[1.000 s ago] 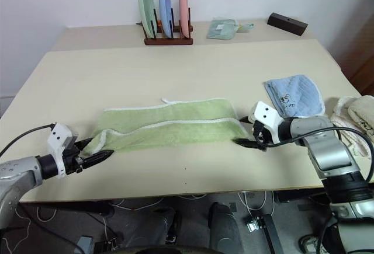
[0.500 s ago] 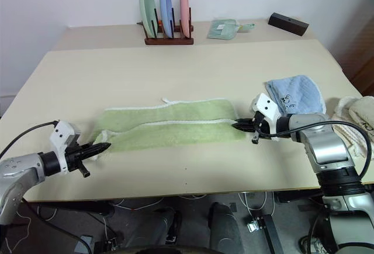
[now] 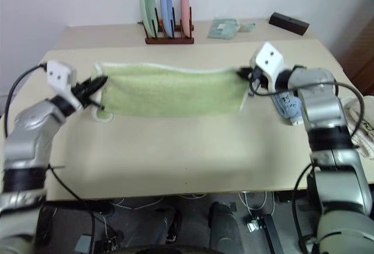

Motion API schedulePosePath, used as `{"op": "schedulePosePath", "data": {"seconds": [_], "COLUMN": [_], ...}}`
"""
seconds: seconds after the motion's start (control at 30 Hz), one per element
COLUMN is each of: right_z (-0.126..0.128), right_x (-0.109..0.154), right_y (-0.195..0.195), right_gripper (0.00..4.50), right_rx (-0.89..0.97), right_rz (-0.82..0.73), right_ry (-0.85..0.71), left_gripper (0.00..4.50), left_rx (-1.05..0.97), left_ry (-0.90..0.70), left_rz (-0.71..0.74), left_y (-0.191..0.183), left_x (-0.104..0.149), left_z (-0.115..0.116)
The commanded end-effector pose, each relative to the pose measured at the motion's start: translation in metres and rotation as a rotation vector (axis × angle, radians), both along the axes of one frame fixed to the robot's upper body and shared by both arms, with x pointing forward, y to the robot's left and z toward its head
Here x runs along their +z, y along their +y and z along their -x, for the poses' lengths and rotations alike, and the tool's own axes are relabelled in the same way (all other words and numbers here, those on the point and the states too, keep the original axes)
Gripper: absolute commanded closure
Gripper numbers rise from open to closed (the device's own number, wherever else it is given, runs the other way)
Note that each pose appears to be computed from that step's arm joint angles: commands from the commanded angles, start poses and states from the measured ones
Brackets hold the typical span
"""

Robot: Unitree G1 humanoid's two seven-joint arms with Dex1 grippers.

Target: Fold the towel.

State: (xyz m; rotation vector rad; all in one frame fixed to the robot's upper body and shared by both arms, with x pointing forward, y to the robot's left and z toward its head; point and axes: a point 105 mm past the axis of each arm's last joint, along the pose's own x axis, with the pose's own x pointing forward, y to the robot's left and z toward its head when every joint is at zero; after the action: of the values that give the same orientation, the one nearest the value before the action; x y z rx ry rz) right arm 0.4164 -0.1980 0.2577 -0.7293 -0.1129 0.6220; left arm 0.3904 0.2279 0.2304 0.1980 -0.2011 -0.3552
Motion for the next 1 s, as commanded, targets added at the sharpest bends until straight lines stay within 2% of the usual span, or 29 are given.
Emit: {"op": "schedulePosePath", "data": {"seconds": [0.03,0.07,0.13,0.2,0.23,0.3,0.4,0.47,0.67,0.73,0.83,0.93,1.0], "right_z": [-0.010,-0.009,-0.003,0.006,0.010,0.015,0.025,0.037,0.082,0.090,0.091,0.092,0.093], "right_x": [0.083,0.100,0.121,0.123,0.116,0.101,0.065,0.024,-0.069,-0.078,-0.078,-0.082,-0.085], "right_y": [-0.005,-0.004,0.001,0.008,0.012,0.016,0.021,0.023,0.009,0.006,0.005,0.008,0.010], "right_gripper": [4.50,4.50,4.50,4.50,4.50,4.50,4.50,4.50,4.50,4.50,4.50,4.50,4.50], "right_rx": [-0.099,-0.100,-0.070,0.006,0.047,0.105,0.180,0.235,0.301,0.303,0.296,0.302,0.308], "right_rz": [-0.025,-0.038,-0.048,-0.028,-0.010,0.001,0.007,0.002,0.110,0.124,0.098,0.109,0.105], "right_ry": [-0.322,-0.382,-0.456,-0.460,-0.445,-0.401,-0.289,-0.151,0.220,0.269,0.296,0.310,0.320], "left_gripper": [4.43,4.43,4.43,4.43,4.43,4.43,4.43,4.43,4.43,4.43,4.43,3.55,2.68], "left_rx": [0.159,0.188,0.198,0.152,0.122,0.081,0.040,0.000,-0.175,-0.219,-0.253,-0.302,-0.307], "left_ry": [-0.269,-0.329,-0.397,-0.391,-0.368,-0.326,-0.234,-0.136,0.109,0.167,0.233,0.391,0.444], "left_rz": [0.006,0.015,0.015,-0.015,-0.027,-0.031,-0.034,-0.039,-0.167,-0.174,-0.209,-0.256,-0.282], "left_y": [0.013,0.015,0.016,0.016,0.017,0.019,0.023,0.023,0.001,-0.003,-0.003,0.003,0.005], "left_x": [0.077,0.095,0.115,0.111,0.101,0.081,0.043,0.006,-0.069,-0.079,-0.090,-0.109,-0.111], "left_z": [-0.019,-0.021,-0.021,-0.018,-0.016,-0.010,0.003,0.017,0.067,0.077,0.086,0.100,0.106]}}
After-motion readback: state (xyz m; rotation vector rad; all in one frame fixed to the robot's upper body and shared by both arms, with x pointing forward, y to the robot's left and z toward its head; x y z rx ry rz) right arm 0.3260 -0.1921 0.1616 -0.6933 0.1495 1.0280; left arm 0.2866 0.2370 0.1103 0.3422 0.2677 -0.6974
